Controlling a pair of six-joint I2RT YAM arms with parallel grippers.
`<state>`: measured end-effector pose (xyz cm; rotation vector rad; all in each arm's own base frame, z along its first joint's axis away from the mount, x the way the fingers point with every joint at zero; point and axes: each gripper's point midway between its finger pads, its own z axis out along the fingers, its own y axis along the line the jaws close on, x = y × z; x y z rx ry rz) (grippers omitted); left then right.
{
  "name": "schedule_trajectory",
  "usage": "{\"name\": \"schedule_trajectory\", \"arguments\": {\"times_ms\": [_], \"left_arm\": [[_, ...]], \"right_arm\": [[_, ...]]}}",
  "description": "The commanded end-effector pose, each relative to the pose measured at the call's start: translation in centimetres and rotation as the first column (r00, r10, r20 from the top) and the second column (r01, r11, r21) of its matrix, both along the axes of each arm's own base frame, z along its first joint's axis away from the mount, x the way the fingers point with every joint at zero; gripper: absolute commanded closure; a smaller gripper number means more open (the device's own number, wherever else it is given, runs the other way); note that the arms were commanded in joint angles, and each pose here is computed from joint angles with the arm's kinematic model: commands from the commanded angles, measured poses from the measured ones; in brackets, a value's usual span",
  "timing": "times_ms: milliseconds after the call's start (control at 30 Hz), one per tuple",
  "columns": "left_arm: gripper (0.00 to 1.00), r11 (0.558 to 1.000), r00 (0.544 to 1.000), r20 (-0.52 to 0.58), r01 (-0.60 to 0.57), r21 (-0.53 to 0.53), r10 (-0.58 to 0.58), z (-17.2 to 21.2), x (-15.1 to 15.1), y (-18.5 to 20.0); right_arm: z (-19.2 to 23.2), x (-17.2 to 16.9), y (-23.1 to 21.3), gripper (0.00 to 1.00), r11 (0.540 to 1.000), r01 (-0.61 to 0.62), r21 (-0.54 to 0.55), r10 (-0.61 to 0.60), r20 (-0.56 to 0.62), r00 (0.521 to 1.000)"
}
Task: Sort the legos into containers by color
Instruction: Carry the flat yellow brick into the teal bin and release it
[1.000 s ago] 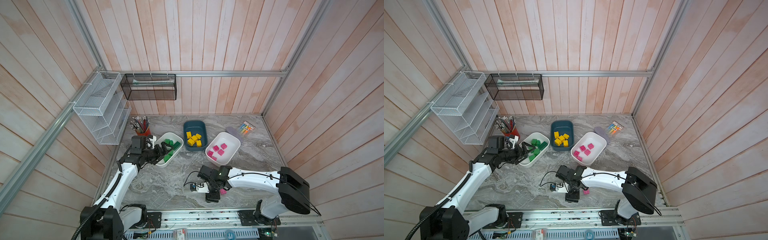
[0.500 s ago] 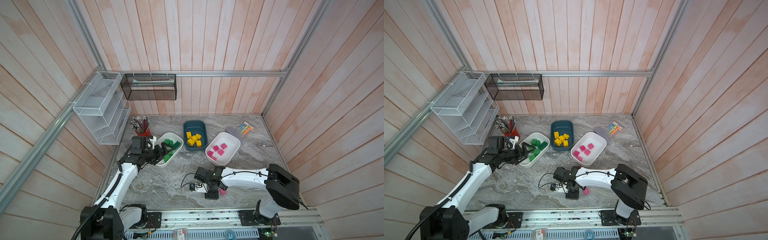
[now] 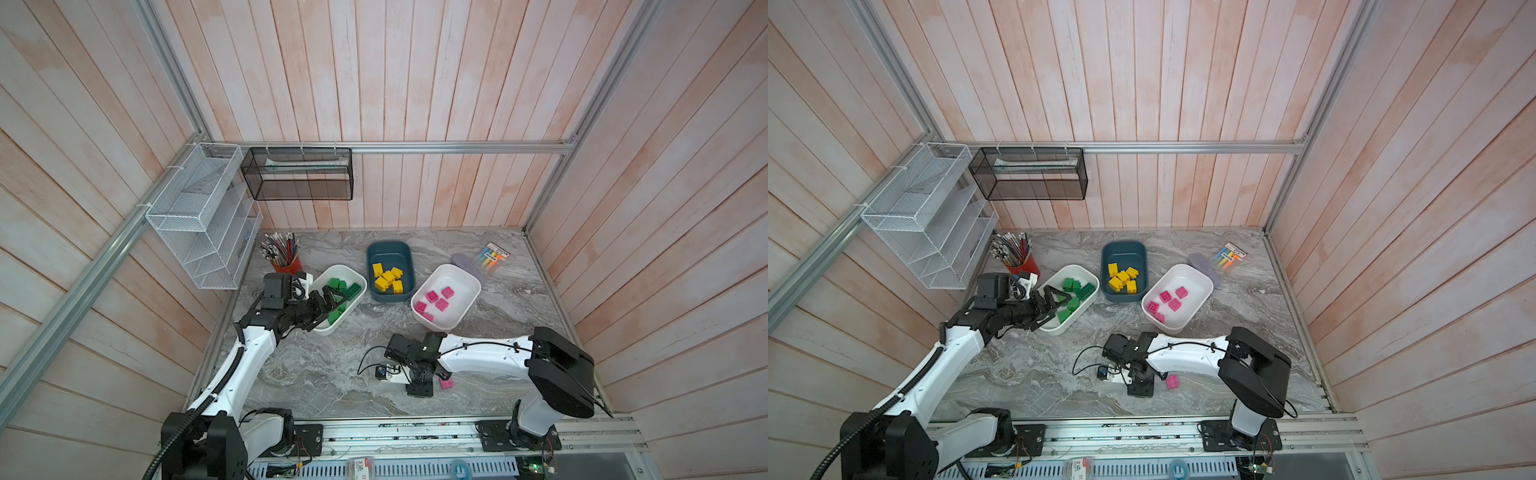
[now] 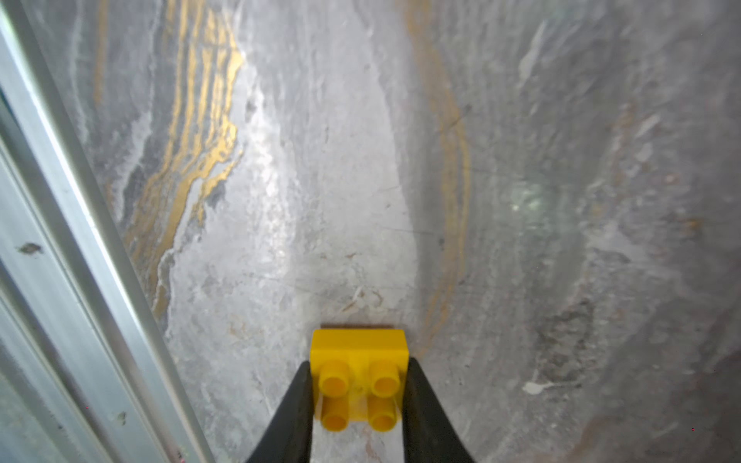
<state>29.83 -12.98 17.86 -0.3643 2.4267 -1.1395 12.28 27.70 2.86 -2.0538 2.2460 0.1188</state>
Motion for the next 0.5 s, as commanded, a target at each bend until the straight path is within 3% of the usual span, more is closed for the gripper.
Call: {"name": "schedule_trajectory", "arguments": {"times_ms": [0, 267, 467], "left_arm": [[0.00, 1.000, 1.000, 0.019, 0.014, -0.010, -0.014, 0.4, 0.3, -0.3], [0.00, 1.000, 0.999, 0.050, 0.016, -0.022, -0.015, 1.8, 1.3, -0.5], [0.00, 0.999, 0.998, 0.069, 0.016, -0.027, -0.014, 2.8, 2.1, -0.6]], "right_arm": [[4.8, 4.0, 1.7, 0.74, 0.979, 0.126, 0.157, -0.134, 0.041, 0.990], [12.4, 15.7, 2.1, 0.74, 0.888, 0.233, 0.396, -0.320, 0.169, 0.932], [13.3, 24.8, 3.0, 0.74, 0.834, 0.275, 0.478, -0.412, 0.207, 0.888]]}}
